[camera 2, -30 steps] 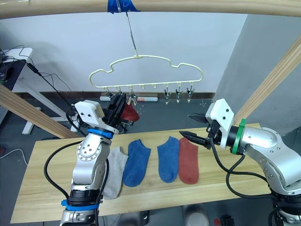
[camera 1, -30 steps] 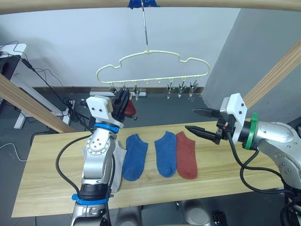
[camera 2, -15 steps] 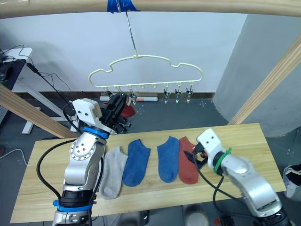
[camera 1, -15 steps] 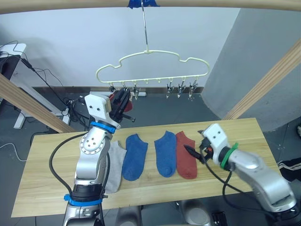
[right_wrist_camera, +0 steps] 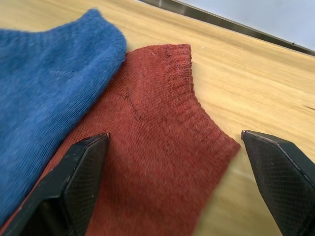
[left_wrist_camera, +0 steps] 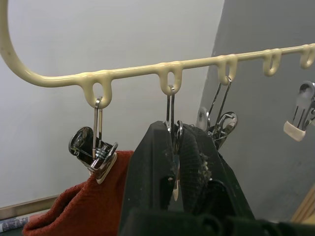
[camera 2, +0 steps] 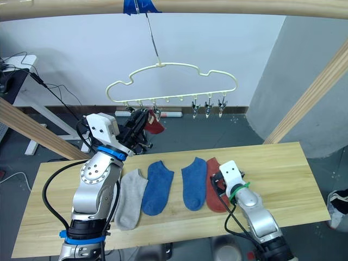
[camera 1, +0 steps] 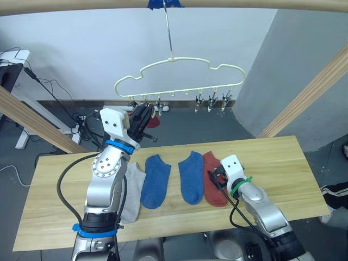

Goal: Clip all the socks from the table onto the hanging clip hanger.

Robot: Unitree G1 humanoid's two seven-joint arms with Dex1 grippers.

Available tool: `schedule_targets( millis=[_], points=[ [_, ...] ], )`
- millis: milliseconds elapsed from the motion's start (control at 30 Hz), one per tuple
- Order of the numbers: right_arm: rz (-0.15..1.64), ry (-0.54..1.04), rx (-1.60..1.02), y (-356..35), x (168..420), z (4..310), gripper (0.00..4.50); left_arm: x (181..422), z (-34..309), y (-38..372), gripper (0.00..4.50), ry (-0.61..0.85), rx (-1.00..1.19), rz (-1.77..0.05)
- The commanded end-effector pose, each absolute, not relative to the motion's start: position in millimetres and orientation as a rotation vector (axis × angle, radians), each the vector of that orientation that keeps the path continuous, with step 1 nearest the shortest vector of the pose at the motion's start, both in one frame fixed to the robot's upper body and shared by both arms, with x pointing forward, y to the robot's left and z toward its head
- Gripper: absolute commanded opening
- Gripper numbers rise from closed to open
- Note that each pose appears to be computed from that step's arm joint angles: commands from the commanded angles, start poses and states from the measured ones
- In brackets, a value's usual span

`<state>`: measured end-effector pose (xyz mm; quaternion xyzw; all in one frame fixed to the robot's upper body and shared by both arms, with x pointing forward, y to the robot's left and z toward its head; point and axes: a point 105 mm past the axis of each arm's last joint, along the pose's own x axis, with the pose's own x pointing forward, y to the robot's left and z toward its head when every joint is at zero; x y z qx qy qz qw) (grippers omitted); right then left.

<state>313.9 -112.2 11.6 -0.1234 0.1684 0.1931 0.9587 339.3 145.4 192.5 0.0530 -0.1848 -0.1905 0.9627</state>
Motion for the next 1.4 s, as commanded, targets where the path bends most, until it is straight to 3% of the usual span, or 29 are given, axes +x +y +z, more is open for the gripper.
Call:
schedule_targets(
  millis=[33, 100, 200, 533, 600, 833, 933, 1033, 1133, 1400],
  points=[
    [0.368, 0.366, -0.231, -116.0, 316.1, 6.2, 4.50, 332.7, 207.2, 141.8, 0.11, -0.428, 0.116, -0.415],
    [0.367, 0.390, -0.223, -116.0, 315.4, 1.9, 4.50, 332.6, 206.8, 142.5, 0.11, -0.425, 0.117, -0.416],
    [0.380, 0.466, -0.222, -116.6, 308.1, -12.5, 3.94, 332.3, 206.3, 145.4, 0.11, -0.418, 0.113, -0.421],
    [0.389, 0.475, -0.258, -121.2, 303.5, -15.8, 0.46, 326.7, 212.7, 146.9, 0.11, -0.378, 0.042, -0.518],
    [0.400, 0.442, -0.285, -125.9, 303.2, -7.1, 0.00, 322.0, 216.0, 145.4, 0.11, -0.356, 0.006, -0.570],
    [0.475, 0.332, -0.399, -138.5, 297.0, 32.8, 0.00, 317.7, 223.7, 147.0, 0.11, -0.322, -0.022, -0.620],
    [0.550, 0.246, -0.486, -140.1, 293.4, 66.1, 0.00, 317.7, 226.8, 146.4, 0.11, -0.311, -0.060, -0.635],
    [0.737, 0.178, -0.502, -115.6, 286.4, 99.2, 0.00, 316.1, 230.5, 142.7, 0.11, -0.288, -0.116, -0.672],
    [0.887, 0.176, -0.479, -89.4, 283.3, 109.7, 0.00, 315.3, 232.1, 141.2, 0.11, -0.275, -0.133, -0.687],
    [0.972, 0.169, -0.382, -44.2, 310.3, 126.2, 0.00, 312.3, 235.1, 136.5, 0.11, -0.261, -0.158, -0.706]
  ],
)
